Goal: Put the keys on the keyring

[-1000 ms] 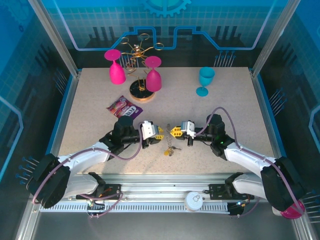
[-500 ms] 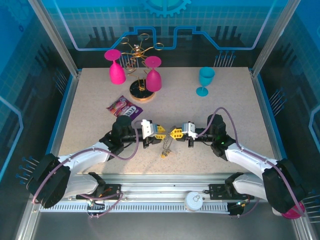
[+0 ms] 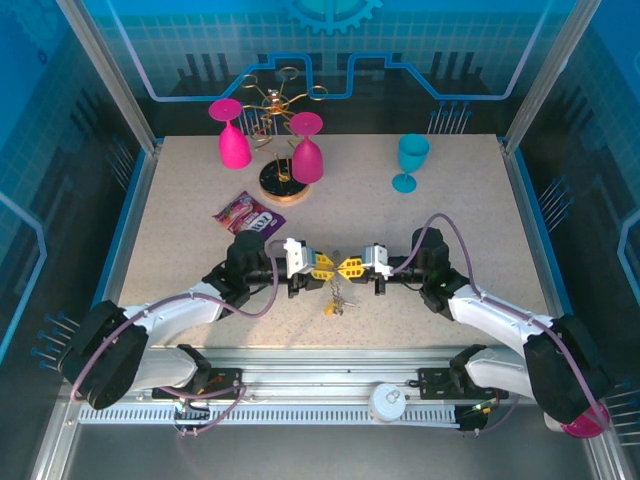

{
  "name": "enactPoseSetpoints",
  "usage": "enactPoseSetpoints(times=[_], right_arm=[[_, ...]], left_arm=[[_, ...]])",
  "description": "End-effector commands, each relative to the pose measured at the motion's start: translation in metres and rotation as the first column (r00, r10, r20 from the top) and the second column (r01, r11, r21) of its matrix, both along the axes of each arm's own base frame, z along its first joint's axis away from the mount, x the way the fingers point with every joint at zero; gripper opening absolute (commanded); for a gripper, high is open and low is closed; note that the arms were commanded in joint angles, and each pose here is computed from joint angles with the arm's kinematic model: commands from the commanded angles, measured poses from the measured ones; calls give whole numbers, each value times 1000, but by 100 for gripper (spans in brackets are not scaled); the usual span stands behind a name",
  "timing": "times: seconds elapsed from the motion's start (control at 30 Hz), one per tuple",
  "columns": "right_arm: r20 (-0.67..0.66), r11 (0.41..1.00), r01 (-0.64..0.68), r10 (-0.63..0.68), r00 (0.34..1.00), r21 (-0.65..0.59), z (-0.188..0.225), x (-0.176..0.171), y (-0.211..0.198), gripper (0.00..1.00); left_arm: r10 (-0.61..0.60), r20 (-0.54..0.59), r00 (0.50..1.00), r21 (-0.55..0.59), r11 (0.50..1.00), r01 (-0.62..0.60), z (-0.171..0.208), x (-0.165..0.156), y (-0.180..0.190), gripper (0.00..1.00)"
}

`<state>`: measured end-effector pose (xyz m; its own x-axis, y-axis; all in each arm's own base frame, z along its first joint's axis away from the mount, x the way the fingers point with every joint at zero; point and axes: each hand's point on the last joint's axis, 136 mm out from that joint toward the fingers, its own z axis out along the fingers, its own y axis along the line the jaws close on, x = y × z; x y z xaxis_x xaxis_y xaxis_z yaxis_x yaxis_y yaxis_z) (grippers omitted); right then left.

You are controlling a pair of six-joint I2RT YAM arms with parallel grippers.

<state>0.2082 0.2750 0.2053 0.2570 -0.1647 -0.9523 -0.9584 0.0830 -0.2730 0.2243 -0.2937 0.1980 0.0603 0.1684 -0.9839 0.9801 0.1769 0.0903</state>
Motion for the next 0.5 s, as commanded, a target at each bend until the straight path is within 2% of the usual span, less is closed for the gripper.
enactPoseSetpoints(times=[0.0, 0.37, 0.47], right_arm=[[46, 999, -37, 35, 998, 34, 19, -2, 7, 0], [18, 999, -39, 39, 999, 6, 9, -1, 11, 0], [22, 1000, 5, -5, 1000, -16, 3, 6, 9, 0]], left_arm=[[-38, 12, 999, -32, 999, 38, 9, -2, -3, 21], [-45, 56, 997, -47, 998, 47, 14, -2, -5, 0], [-29, 99, 995, -44, 998, 34, 17, 0, -4, 0]])
